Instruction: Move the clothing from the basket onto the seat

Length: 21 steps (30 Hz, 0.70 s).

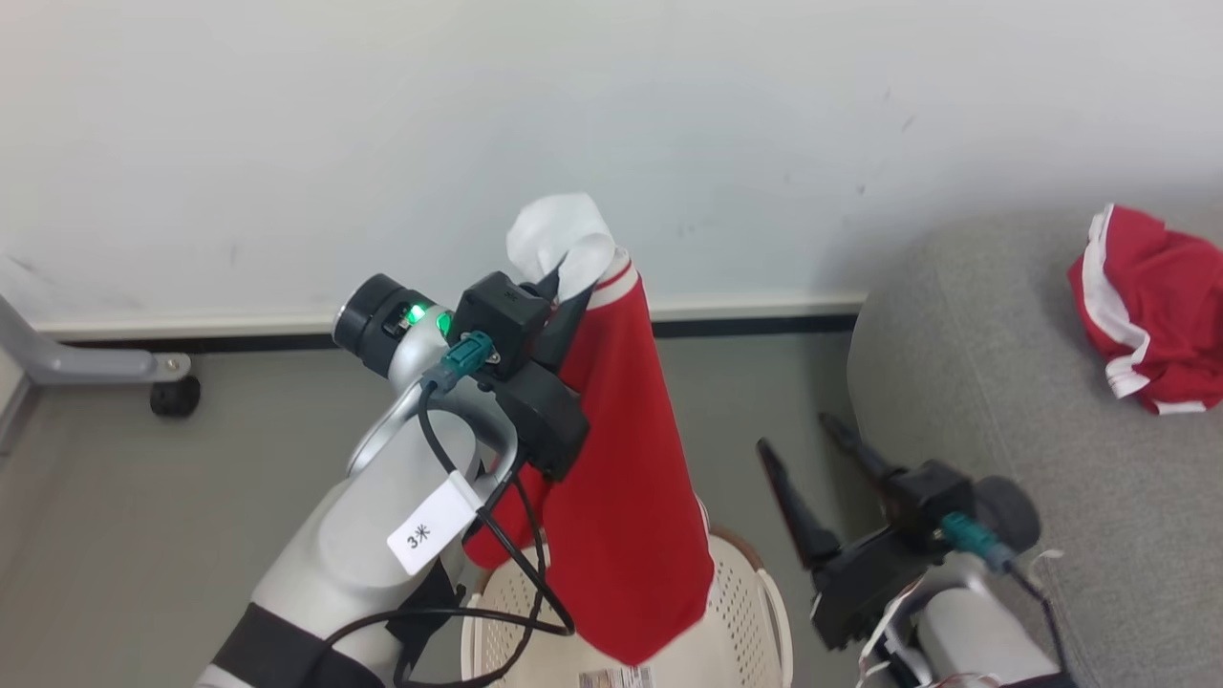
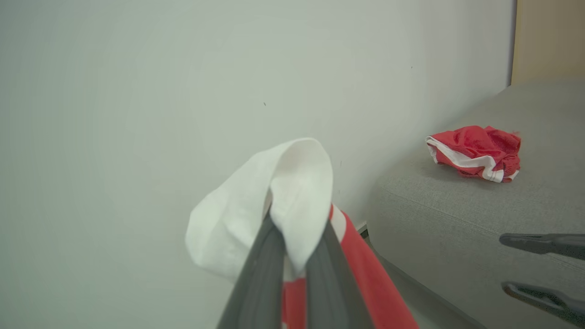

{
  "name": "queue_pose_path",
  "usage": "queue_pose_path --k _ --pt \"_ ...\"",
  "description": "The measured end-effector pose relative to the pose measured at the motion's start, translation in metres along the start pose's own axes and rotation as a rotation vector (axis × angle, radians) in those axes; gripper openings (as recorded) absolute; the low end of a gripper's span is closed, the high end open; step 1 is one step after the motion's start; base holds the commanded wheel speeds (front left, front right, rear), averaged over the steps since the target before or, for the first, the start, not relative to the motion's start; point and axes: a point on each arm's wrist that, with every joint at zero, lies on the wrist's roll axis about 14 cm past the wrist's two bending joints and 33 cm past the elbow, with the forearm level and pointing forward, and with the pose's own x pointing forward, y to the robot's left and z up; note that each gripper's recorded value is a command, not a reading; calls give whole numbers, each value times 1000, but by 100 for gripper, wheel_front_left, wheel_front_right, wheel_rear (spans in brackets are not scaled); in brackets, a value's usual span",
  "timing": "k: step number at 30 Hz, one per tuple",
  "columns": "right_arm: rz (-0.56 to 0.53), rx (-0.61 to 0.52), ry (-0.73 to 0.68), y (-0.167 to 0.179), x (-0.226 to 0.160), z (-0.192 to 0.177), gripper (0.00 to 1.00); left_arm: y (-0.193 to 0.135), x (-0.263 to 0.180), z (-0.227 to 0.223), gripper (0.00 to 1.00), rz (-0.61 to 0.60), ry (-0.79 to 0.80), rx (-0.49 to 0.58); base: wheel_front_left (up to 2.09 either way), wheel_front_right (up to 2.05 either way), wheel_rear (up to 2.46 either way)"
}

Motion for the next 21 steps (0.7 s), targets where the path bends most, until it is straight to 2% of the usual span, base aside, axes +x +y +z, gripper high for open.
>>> queue_pose_path --k 4,10,21 --pt "67 -16 6 28 -7 2 100 -12 -7 20 0 -24 -30 11 0 0 0" --pt "109 -20 10 47 -11 5 100 -35 -15 48 0 -77 -76 23 0 0 0" --pt "269 -45 40 96 -2 3 100 -49 -28 62 0 -101 -96 14 0 0 0"
